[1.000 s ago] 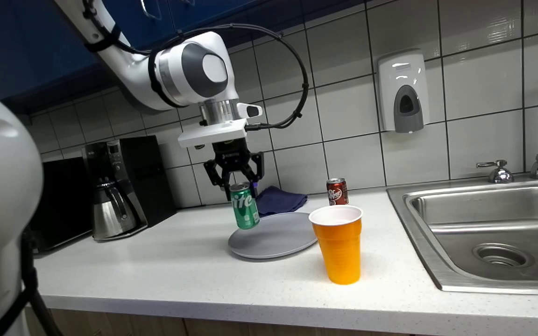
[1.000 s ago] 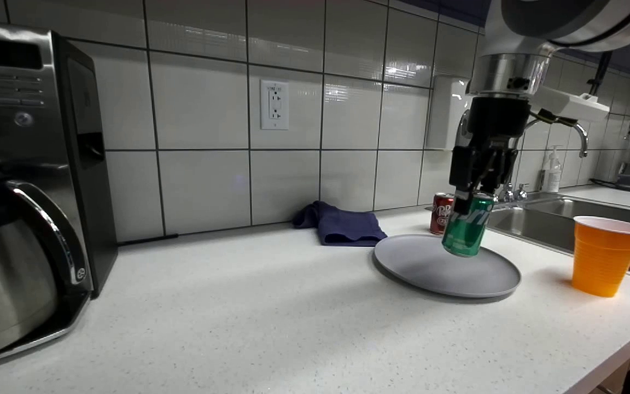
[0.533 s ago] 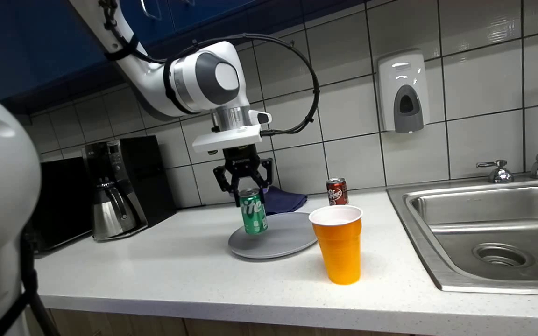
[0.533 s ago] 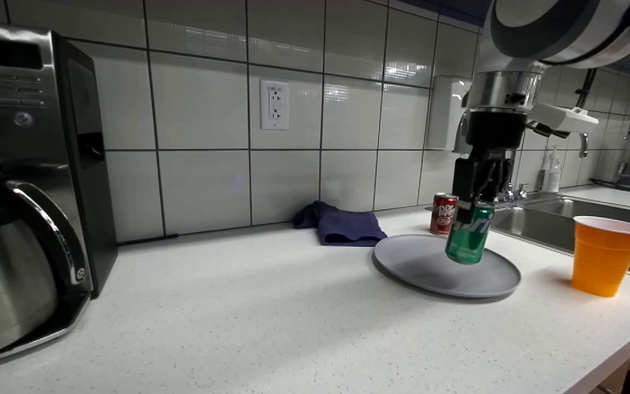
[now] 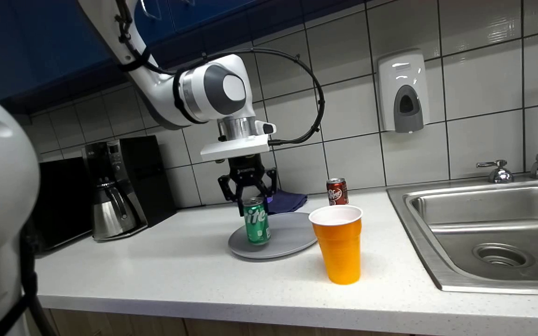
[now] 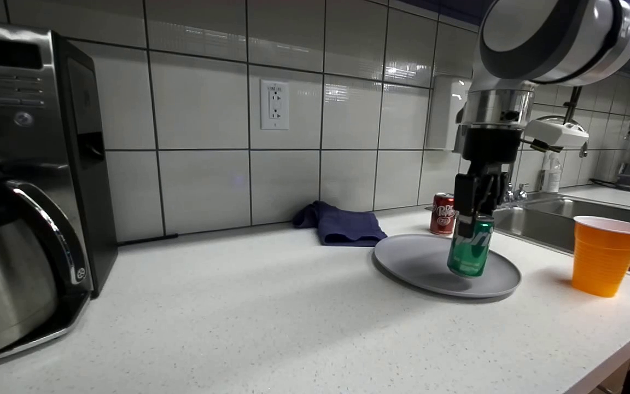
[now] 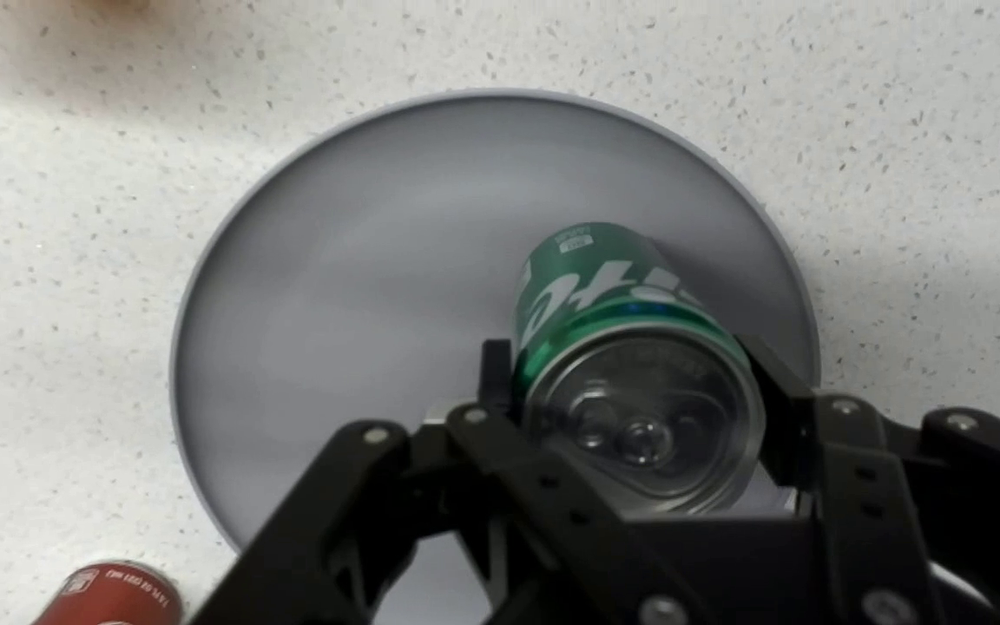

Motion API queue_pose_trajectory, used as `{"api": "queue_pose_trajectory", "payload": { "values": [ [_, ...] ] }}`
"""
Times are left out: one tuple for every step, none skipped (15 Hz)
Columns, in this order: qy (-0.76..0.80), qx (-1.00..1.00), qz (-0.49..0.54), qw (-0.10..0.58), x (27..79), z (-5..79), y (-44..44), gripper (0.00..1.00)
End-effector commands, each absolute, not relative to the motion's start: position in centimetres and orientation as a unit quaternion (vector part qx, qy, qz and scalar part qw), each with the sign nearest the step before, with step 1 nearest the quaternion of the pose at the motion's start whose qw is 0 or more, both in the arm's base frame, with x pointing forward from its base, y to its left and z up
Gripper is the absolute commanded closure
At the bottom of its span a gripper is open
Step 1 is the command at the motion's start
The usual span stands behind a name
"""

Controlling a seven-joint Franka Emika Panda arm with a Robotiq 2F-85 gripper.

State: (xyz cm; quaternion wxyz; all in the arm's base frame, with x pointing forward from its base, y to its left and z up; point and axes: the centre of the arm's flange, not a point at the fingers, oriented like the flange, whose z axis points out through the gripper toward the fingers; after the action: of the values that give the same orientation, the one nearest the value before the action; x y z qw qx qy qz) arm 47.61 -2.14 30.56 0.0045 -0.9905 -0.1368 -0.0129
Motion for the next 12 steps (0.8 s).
{"api": "queue_pose_trajectory", "payload": {
  "values": [
    [-0.145, -0.989, -0.001, 0.015, 48.29, 30.70, -2.70, 0.62],
    [-0.145, -0.989, 0.001, 0.016, 48.26, 30.54, -2.71, 0.62],
    [-0.145, -0.989, 0.003, 0.016, 48.21, 30.39, -2.72, 0.62],
    [-0.145, -0.989, 0.004, 0.017, 48.19, 30.28, -2.73, 0.62],
    [-0.145, -0.989, 0.006, 0.017, 48.18, 30.20, -2.73, 0.62],
    [-0.145, -0.989, 0.007, 0.017, 48.17, 30.14, -2.75, 0.62],
    [-0.144, -0.989, 0.009, 0.017, 48.15, 30.09, -2.76, 0.62],
    [-0.144, -0.989, 0.009, 0.018, 48.12, 30.09, -2.77, 0.12],
    [-0.143, -0.990, 0.009, 0.018, 48.10, 30.12, -2.78, 0.10],
    [-0.143, -0.990, 0.008, 0.017, 48.11, 30.23, -2.78, 0.04],
    [-0.142, -0.990, 0.007, 0.016, 48.14, 30.40, -2.79, 0.00],
    [-0.142, -0.990, 0.005, 0.016, 48.16, 30.57, -2.77, 0.00]
  ]
}}
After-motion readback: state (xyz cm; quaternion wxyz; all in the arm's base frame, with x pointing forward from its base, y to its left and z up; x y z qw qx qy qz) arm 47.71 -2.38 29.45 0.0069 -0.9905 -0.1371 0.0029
